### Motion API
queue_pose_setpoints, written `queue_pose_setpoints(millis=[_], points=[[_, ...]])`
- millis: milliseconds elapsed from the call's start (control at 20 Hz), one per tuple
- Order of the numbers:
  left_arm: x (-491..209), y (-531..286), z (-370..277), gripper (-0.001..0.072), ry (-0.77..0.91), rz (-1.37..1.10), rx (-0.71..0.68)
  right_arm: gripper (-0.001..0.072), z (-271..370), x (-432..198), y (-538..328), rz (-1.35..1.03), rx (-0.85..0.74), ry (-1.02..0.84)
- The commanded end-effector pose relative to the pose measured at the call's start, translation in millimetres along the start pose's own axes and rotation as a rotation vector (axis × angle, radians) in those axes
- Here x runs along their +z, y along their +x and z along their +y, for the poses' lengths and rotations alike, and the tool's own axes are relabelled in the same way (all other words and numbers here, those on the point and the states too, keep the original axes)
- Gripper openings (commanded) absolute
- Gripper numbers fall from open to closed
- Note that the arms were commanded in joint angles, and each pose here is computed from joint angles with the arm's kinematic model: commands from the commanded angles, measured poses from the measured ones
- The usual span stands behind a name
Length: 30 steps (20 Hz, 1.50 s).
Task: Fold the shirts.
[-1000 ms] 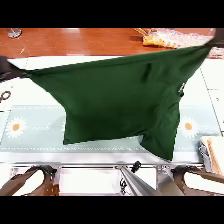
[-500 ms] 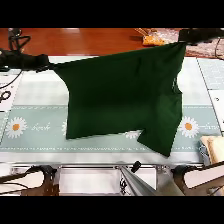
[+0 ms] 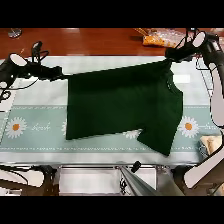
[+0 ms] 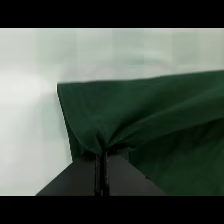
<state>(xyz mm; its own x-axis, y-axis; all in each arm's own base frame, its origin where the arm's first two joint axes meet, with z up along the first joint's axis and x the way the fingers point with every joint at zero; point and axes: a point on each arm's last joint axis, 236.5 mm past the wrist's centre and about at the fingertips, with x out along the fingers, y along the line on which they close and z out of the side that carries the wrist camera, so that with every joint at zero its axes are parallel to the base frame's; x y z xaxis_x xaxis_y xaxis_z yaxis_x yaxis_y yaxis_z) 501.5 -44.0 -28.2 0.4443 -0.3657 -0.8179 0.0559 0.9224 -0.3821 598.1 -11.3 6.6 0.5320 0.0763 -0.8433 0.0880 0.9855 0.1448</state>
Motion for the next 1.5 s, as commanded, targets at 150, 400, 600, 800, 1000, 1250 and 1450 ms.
queue_pose_setpoints(millis=[150,400,600,800,1000,1250,1450], points=[[-67.8,-2.7,-18.2,0.0023,-0.009,0.295,-0.095,0.0040,-11.7,-52.3,-13.7,0.230,-0.027,-0.028],[-92.1,-11.6,-24.1,0.0022,-0.040,0.407,-0.117,0.0041,-22.8,-97.2,-29.2,0.432,-0.070,-0.040],[-94.6,-9.9,-20.0,0.0022,-0.115,0.421,-0.088,0.0041,-28.7,-108.9,-35.3,0.488,-0.096,-0.039],[-96.5,-10.0,-22.1,0.0023,-0.134,0.431,-0.087,0.0041,-28.0,-112.9,-37.4,0.507,-0.096,-0.032],[-103.1,-13.8,-23.5,0.0243,-0.135,0.462,-0.094,0.0128,-27.9,-112.7,-37.5,0.506,-0.094,-0.041],[-108.6,-41.4,3.1,0.0406,-0.194,0.494,-0.081,0.0337,-52.1,-146.7,-65.6,0.701,-0.136,-0.180],[-115.3,-90.0,30.0,0.0489,-0.229,0.490,-0.054,0.0438,-79.6,-155.1,-98.2,0.754,-0.139,-0.076]])
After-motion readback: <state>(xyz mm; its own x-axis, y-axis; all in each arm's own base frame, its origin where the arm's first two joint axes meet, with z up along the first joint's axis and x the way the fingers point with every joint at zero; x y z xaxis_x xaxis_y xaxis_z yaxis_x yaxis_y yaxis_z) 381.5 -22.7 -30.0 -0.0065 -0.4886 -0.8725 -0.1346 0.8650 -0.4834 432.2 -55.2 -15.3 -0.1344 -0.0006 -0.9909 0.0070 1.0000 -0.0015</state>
